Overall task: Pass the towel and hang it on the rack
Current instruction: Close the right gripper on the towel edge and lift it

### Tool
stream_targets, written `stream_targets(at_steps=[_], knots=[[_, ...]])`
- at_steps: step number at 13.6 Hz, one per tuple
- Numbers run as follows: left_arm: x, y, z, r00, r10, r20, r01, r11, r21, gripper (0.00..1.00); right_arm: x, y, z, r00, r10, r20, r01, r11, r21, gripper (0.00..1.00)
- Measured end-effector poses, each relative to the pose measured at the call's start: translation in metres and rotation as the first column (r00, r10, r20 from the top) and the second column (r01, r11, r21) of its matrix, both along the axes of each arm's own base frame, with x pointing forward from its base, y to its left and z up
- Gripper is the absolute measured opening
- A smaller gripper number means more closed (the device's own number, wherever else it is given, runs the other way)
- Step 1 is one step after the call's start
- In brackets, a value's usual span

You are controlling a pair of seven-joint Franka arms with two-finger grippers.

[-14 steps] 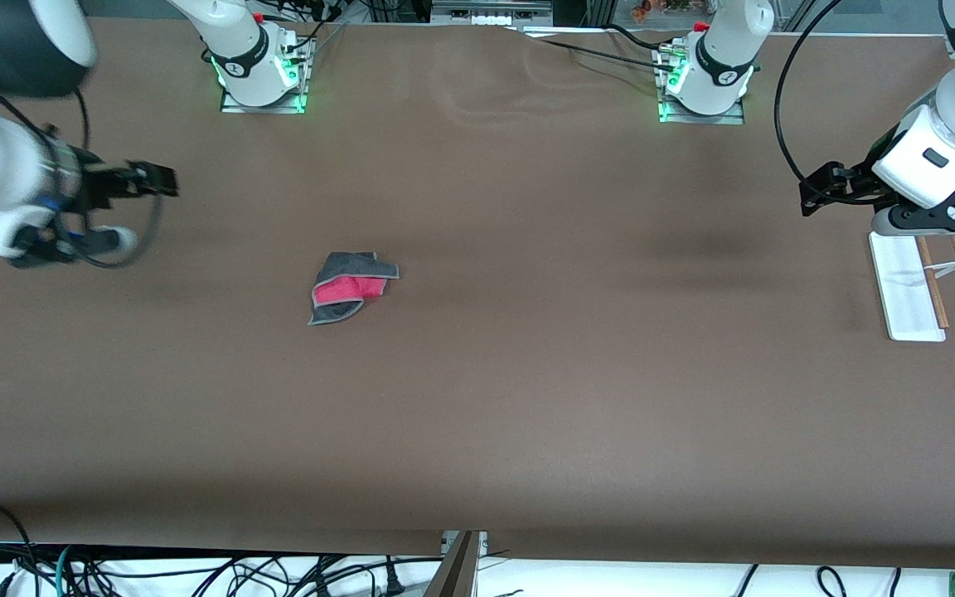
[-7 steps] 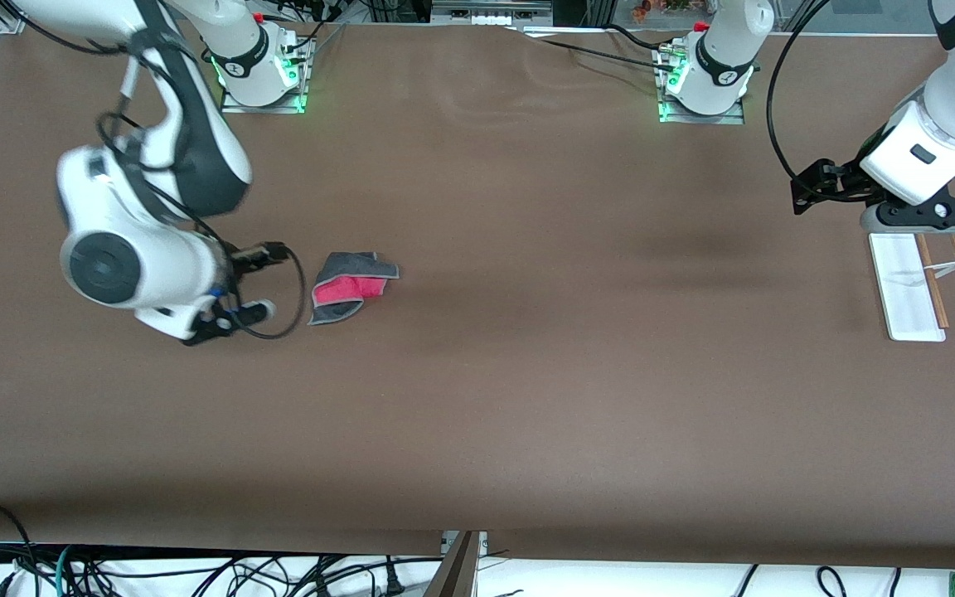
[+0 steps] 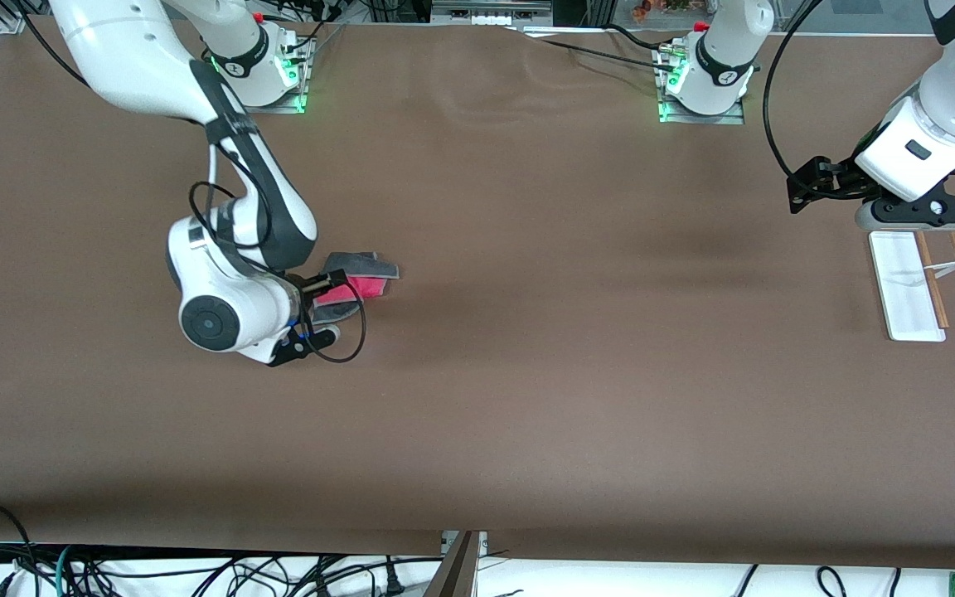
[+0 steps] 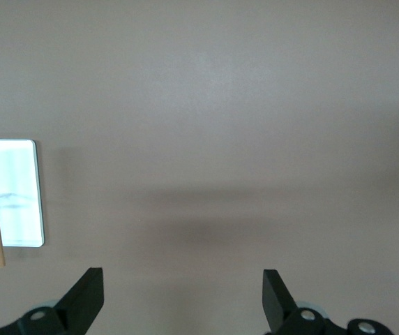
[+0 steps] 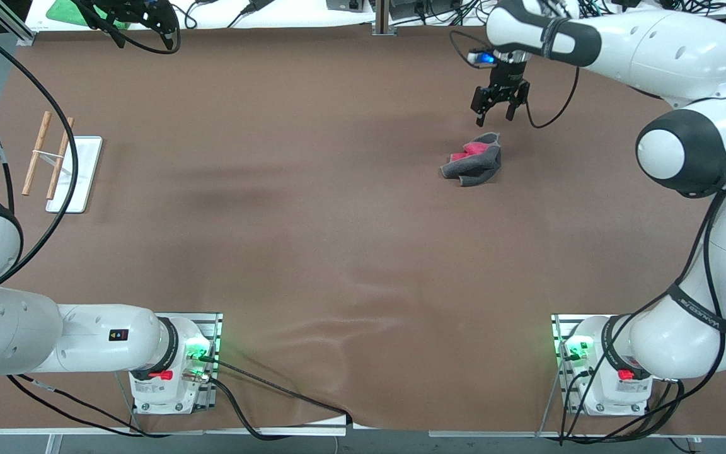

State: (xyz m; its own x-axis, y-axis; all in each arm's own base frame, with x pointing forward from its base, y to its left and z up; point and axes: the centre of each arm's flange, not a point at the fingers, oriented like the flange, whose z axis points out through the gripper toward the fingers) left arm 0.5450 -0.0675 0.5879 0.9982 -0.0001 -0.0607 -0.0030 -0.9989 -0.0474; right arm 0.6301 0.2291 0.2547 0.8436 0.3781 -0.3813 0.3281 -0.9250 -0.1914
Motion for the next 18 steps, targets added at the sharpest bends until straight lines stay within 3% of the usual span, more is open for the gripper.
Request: stream_targets(at_steps=[5,12,18], knots=[[0.000,0.000,0.000,1.000,0.000,0.000,0.000,1.000,0.000,1.00,-0.017,0.005,-0.041,0.998,0.000,-0.060,0.006,0.996,0.091,1.00],[0.000,0.001,0.000,1.000,0.002,0.000,-0.002,1.000,0.000,1.00,-0.024,0.016,-0.044,0.996,-0.006,-0.090,0.020,0.988,0.156,1.00],[0.003,0.007,-0.004,1.000,0.013,-0.009,-0.013,1.000,0.000,1.00,-0.050,0.022,-0.067,0.987,0.012,-0.162,0.012,0.989,0.147,1.00]])
